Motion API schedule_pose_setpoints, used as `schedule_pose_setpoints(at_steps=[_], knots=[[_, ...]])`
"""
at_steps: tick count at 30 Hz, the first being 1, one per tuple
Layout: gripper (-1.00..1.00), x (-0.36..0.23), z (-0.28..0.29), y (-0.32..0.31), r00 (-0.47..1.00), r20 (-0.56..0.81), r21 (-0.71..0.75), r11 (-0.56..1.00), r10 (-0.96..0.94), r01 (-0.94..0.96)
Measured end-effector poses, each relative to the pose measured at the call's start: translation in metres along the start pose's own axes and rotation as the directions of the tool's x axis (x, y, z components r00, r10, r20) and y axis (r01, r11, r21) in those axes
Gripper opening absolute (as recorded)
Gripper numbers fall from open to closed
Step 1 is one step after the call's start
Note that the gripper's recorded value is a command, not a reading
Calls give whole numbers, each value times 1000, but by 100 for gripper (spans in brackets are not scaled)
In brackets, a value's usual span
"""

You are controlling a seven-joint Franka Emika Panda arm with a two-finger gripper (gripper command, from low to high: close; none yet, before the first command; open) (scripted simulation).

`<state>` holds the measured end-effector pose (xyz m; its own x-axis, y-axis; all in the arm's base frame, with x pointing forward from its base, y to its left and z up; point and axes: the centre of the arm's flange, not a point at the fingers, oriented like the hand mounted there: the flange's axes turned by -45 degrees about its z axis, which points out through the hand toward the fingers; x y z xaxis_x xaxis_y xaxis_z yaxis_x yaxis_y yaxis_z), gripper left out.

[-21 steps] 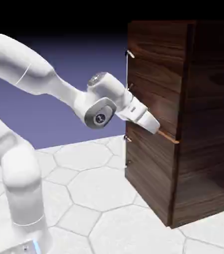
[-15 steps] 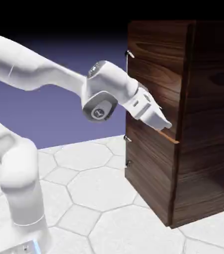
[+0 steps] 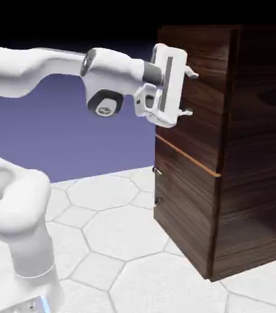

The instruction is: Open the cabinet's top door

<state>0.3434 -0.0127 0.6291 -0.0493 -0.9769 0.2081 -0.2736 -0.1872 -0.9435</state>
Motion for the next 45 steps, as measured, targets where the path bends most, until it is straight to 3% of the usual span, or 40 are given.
schedule_pose_setpoints(at_steps=[9, 19, 30, 37, 38, 45], knots=[[0, -53, -28, -21, 859, 57, 123, 850, 509, -512], [0, -127, -44, -15, 430, 203, 113, 415, 880, -903], [0, -219, -39, 29, -190, 259, -48, -183, 947, -982], [0, -221, 7, 18, -208, 258, -54, -201, 943, -978], [-100, -221, 10, 17, -208, 258, -54, -201, 943, -978], [-100, -200, -27, 32, -208, 258, -175, -166, 943, -970]])
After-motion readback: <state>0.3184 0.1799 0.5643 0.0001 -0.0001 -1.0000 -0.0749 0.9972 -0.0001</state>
